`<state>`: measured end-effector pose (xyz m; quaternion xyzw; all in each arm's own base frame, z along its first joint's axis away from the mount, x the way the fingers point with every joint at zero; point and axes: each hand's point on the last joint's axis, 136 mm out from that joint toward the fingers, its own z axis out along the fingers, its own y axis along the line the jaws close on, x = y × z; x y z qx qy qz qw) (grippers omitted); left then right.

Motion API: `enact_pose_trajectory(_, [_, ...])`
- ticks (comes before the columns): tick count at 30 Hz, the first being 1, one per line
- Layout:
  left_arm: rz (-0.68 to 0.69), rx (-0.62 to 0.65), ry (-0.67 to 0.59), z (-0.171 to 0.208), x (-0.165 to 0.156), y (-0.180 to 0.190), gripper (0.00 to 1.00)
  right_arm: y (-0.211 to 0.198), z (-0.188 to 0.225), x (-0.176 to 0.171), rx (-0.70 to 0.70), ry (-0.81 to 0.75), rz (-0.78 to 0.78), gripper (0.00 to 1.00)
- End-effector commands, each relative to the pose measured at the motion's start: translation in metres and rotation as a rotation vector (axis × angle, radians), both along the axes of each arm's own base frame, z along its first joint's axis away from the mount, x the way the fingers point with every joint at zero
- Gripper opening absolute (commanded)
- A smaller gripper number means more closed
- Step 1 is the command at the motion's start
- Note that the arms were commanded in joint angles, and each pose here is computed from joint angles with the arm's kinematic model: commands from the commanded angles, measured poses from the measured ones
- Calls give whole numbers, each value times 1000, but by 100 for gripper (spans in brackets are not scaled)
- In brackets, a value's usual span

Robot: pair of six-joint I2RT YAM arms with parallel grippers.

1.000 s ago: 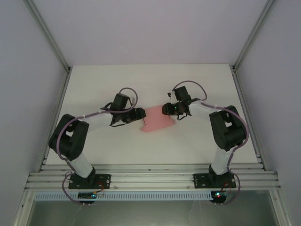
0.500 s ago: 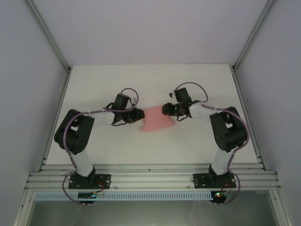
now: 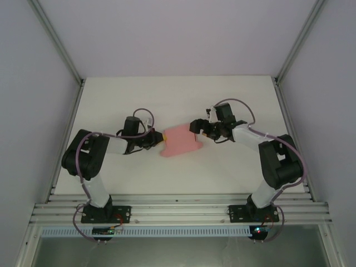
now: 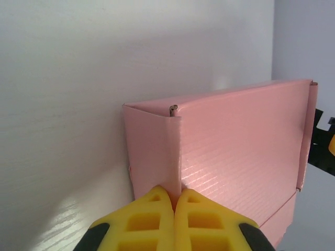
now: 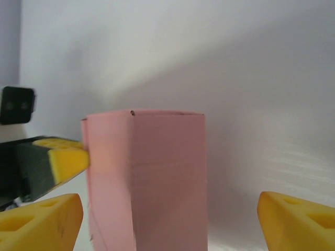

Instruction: Assemble paper box

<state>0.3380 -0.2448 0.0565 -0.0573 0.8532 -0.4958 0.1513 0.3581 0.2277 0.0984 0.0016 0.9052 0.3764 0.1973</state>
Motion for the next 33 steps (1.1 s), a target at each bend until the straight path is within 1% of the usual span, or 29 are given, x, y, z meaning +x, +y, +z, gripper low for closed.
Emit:
enact_pose_trajectory(1, [-70, -74, -57, 12, 0, -8, 0, 19, 6, -15, 124, 67, 80, 87])
enact_pose_trajectory(5, [-103, -97, -61, 12, -1, -11, 0, 27, -2, -19, 148, 116, 104, 85])
enact_pose_trajectory(7, [-109, -93, -62, 11, -2, -11, 0, 30, -2, -19, 164, 119, 116, 80])
enact_pose_trajectory(10, [-111, -90, -72, 12, -2, -11, 0, 38, 0, -22, 202, 135, 133, 68])
enact_pose_trajectory(12, [-112, -90, -77, 13, -2, -10, 0, 41, 3, -24, 219, 131, 138, 56])
enact_pose_trajectory(13, [-111, -92, -83, 15, -1, -11, 3, 40, 4, -25, 222, 134, 133, 53])
enact_pose_trajectory(15, [-112, -97, -103, 20, 1, -11, 11, 39, 7, -27, 232, 139, 121, 43])
enact_pose_trajectory(16, [-117, -106, -124, 26, 1, -12, 16, 39, 9, -29, 235, 142, 115, 42])
enact_pose_trajectory(18, [-126, -124, -179, 41, 3, -12, 29, 34, 10, -31, 231, 153, 90, 40])
enact_pose_trajectory(19, [-128, -129, -209, 51, 5, -12, 39, 32, 12, -31, 230, 153, 80, 40])
enact_pose_trajectory(20, [-133, -128, -248, 62, 6, -12, 53, 31, 14, -33, 236, 161, 68, 40])
enact_pose_trajectory(21, [-132, -115, -284, 71, 7, -11, 62, 30, 16, -35, 244, 178, 52, 40])
enact_pose_trajectory(22, [-135, -85, -325, 80, 9, -9, 78, 27, 18, -35, 253, 197, 29, 40])
enact_pose_trajectory(23, [-140, -48, -368, 89, 9, -8, 98, 25, 19, -36, 262, 219, 9, 40])
enact_pose_trajectory(24, [-147, 3, -407, 95, 9, -6, 100, 22, 21, -36, 271, 247, -18, 40])
enact_pose_trajectory(25, [-154, 90, -463, 101, 9, -3, 100, 18, 21, -36, 284, 292, -53, 40])
enact_pose_trajectory(27, [-221, 234, -601, 118, -3, -6, 100, 10, 18, -42, 286, 416, -103, 40])
enact_pose_trajectory(29, [-319, 403, -773, 130, -22, -15, 100, 0, 17, -50, 270, 527, -123, 37])
enact_pose_trajectory(31, [-426, 550, -934, 133, -41, -24, 100, -5, 17, -57, 266, 617, -128, 37])
enact_pose_trajectory(33, [-539, 611, -1048, 133, -63, -35, 100, -6, 21, -63, 306, 716, -136, 41])
